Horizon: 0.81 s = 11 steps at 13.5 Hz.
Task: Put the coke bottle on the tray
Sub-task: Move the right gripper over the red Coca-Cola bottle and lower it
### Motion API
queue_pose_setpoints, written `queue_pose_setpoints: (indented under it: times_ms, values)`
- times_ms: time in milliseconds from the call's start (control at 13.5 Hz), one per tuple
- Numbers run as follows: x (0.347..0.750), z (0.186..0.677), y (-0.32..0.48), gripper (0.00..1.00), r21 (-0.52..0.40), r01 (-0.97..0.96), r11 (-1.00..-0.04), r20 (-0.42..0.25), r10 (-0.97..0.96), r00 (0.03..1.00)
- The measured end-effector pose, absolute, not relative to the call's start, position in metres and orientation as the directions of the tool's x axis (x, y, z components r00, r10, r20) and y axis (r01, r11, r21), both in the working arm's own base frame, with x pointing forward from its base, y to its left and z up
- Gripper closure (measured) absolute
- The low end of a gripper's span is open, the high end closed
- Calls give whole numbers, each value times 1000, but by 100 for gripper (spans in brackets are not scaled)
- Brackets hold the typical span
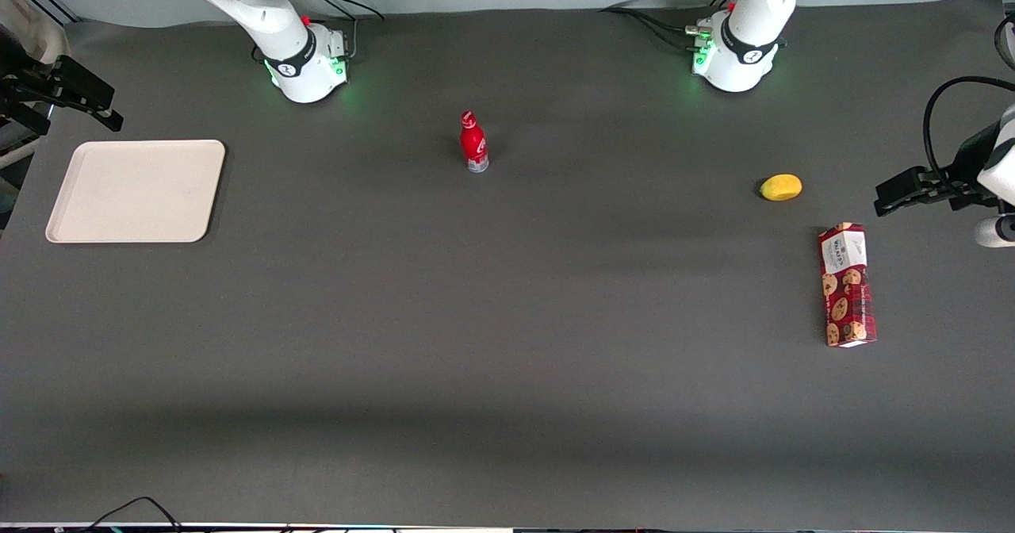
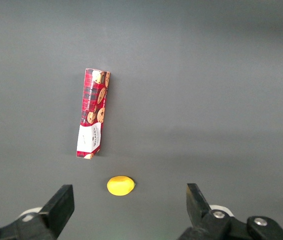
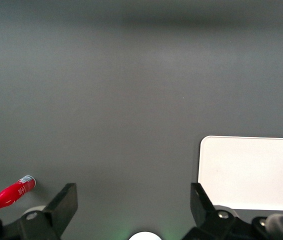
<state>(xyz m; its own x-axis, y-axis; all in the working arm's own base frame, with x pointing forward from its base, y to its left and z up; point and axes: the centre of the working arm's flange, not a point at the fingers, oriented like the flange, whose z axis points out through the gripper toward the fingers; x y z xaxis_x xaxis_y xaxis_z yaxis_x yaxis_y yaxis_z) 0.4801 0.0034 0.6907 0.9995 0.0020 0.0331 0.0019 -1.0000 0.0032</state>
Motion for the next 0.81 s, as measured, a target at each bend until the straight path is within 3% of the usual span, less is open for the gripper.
queue_pose_setpoints:
  times_ms: [296, 519, 815]
  values:
    - [480, 691, 3, 0, 3, 2, -1000, 31, 2, 1000]
    - [471, 690, 17, 0, -39, -79, -996, -19, -78, 997]
    - [423, 698, 168, 0, -46, -177, -983, -101, -171, 980]
